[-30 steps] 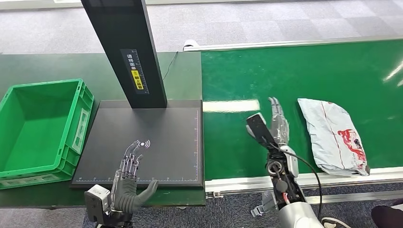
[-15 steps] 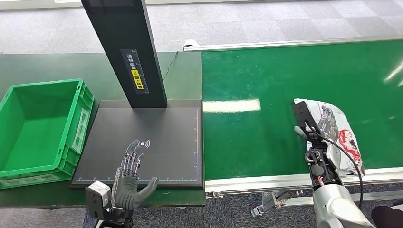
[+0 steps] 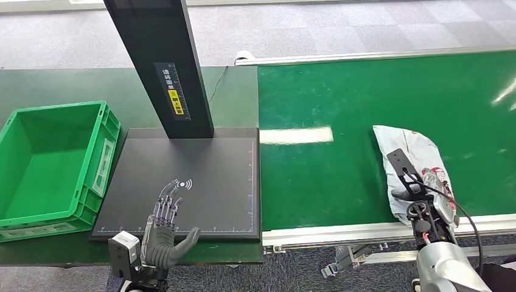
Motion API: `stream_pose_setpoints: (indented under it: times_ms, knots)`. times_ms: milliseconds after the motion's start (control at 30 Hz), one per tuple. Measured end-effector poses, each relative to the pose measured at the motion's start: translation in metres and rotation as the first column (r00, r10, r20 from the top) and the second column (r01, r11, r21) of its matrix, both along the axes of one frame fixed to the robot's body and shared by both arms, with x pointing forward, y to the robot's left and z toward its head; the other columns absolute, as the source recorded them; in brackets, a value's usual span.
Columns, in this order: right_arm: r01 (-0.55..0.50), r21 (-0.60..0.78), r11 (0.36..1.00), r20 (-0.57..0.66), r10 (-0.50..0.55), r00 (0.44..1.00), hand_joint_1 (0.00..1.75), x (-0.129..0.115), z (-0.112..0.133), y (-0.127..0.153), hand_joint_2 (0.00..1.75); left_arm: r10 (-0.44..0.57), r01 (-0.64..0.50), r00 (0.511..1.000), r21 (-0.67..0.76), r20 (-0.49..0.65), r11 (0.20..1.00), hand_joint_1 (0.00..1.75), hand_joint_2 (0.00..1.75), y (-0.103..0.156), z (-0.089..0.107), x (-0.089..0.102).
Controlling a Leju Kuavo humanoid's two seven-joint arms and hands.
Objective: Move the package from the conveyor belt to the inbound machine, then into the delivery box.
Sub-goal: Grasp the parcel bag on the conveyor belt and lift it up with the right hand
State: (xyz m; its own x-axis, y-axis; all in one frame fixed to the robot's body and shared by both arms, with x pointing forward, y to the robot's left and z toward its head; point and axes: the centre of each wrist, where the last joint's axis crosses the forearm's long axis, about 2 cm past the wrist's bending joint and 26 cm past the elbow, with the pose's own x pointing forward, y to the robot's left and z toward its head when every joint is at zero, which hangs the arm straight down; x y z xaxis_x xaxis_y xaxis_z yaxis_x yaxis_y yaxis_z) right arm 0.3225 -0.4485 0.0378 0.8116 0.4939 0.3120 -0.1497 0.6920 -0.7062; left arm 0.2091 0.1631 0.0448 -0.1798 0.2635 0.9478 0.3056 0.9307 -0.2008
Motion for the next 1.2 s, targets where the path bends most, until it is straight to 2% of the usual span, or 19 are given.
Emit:
stream_pose_setpoints:
  times_ms: [333, 367, 400, 433, 467, 500, 567, 967, 1100, 1200]
  knots:
    - [-0.03, -0.026, 0.999, -0.148, 0.026, 0.989, 0.0, -0.003, -0.004, 0.002, 1.75, -0.009, 0.009, 1.0, 0.0, -0.013, 1.0, 0.0, 1.75, 0.0, 0.0, 0.001]
    - [-0.034, -0.025, 0.999, -0.157, 0.03, 0.987, 0.1, -0.003, -0.005, 0.003, 1.75, -0.01, 0.01, 1.0, 0.0, -0.014, 1.0, 0.0, 1.75, 0.001, 0.001, 0.002]
    - [-0.038, -0.025, 0.999, -0.165, 0.034, 0.986, 0.43, -0.003, -0.005, 0.003, 1.75, -0.01, 0.01, 1.0, 0.0, -0.013, 1.0, 0.0, 1.75, 0.001, 0.001, 0.002]
    - [-0.044, -0.024, 0.999, -0.175, 0.039, 0.984, 0.8, -0.003, -0.005, 0.003, 1.75, -0.011, 0.011, 1.0, 0.0, -0.013, 1.0, 0.0, 1.75, 0.001, 0.001, 0.003]
    - [-0.05, -0.023, 0.998, -0.187, 0.045, 0.981, 1.23, -0.004, -0.006, 0.004, 1.75, -0.012, 0.012, 1.0, 0.0, -0.013, 1.0, 0.0, 1.75, 0.001, 0.002, 0.004]
    - [-0.059, -0.022, 0.998, -0.198, 0.053, 0.979, 1.57, -0.004, -0.006, 0.004, 1.75, -0.013, 0.013, 1.0, 0.0, -0.012, 1.0, 0.0, 1.75, 0.0, 0.002, 0.005]
    - [-0.076, -0.022, 0.997, -0.217, 0.069, 0.974, 1.75, -0.004, -0.007, 0.005, 1.75, -0.015, 0.015, 1.0, 0.0, -0.012, 1.0, 0.0, 1.75, 0.0, 0.002, 0.007]
    - [-0.121, -0.045, 0.992, -0.222, 0.108, 0.969, 1.75, -0.003, -0.006, 0.006, 1.75, -0.022, 0.022, 1.0, 0.0, -0.016, 1.0, 0.0, 1.75, 0.0, 0.001, 0.011]
    - [-0.108, -0.081, 0.991, -0.113, 0.099, 0.989, 1.75, -0.002, -0.006, 0.009, 1.75, -0.019, 0.019, 1.0, 0.0, -0.02, 1.0, 0.0, 1.75, 0.001, 0.0, 0.01]
    - [-0.065, -0.12, 0.991, 0.074, 0.074, 0.994, 1.75, 0.001, -0.002, 0.01, 1.75, -0.015, 0.015, 1.0, 0.0, -0.026, 1.0, 0.0, 1.75, 0.002, -0.001, 0.007]
